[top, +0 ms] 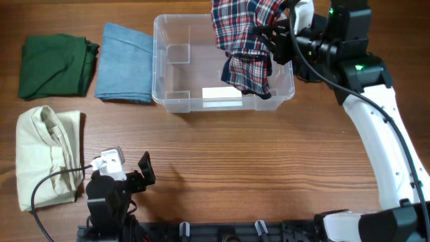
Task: Pack container
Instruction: 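Carry the plaid garment left over the clear bin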
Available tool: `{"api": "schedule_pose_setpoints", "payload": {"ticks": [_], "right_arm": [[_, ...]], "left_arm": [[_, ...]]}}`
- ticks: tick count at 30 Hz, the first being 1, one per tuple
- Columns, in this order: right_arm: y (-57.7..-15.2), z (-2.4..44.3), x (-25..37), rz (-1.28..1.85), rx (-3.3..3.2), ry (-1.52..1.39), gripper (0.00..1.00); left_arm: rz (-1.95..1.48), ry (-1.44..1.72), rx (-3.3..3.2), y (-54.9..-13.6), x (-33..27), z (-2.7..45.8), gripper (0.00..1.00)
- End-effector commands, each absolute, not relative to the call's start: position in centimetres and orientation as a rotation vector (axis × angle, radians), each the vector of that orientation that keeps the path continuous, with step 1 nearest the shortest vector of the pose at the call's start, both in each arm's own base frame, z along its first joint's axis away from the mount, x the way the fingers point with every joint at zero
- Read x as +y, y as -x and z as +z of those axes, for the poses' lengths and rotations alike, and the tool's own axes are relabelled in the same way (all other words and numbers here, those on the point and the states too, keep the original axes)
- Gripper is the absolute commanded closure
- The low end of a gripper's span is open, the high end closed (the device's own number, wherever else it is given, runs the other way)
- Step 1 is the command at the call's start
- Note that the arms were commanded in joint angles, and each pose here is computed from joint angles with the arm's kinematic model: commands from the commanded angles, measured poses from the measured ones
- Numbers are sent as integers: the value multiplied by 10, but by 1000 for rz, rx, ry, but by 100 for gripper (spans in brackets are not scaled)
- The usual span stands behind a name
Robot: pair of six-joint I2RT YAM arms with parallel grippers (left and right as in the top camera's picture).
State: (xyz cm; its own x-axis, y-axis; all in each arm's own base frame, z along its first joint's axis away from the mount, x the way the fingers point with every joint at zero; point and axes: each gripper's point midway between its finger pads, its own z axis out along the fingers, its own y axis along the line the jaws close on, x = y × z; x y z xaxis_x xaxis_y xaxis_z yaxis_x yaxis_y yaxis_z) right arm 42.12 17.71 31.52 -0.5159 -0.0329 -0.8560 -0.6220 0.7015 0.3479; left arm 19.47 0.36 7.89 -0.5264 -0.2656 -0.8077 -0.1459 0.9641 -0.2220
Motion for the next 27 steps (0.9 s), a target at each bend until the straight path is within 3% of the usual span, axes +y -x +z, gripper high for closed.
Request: {"api": "schedule_pose_setpoints", "payload": {"ticks": [1,13,27], "right_arm": [[-427,324,188,850,1958,528,96],[-434,289,226,836,2005,604,96],[-457,232,210,695,2175,506,96]], "left_arm": [[-181,302,2135,-194,1,78,0],[-181,302,2135,-194,1,78,0],[-181,302,2135,-194,1,78,0]]}}
